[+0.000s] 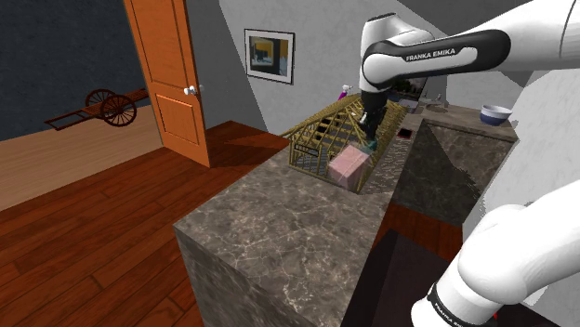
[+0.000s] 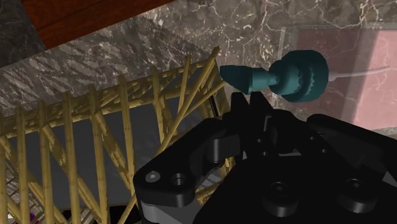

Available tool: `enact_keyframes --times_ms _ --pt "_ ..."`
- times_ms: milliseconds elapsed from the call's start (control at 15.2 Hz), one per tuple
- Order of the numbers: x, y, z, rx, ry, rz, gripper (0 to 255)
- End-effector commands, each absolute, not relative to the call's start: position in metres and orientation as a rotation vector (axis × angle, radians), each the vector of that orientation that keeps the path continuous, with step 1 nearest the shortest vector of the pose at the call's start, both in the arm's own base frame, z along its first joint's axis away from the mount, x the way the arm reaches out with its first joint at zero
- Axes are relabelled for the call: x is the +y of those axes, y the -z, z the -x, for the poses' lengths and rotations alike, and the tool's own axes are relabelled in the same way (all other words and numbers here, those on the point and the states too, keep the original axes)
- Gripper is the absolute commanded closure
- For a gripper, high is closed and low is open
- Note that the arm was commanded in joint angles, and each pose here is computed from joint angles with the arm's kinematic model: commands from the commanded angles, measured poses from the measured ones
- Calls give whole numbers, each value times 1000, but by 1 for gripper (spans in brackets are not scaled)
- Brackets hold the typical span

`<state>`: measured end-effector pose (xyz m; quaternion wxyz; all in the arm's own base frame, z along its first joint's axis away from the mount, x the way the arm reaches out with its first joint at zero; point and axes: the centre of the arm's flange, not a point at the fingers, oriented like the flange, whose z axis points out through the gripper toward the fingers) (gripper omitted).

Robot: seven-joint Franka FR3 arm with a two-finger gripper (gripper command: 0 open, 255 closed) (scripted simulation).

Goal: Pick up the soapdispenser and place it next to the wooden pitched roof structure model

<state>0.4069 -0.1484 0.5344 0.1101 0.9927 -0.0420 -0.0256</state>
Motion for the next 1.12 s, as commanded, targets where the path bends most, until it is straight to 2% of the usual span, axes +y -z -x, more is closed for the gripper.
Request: enact_keyframes --times_ms 0,1056 --pt "-148 -524 -407 -123 74 -2918 255" --pt "-148 -440 -407 -123 74 -2918 255"
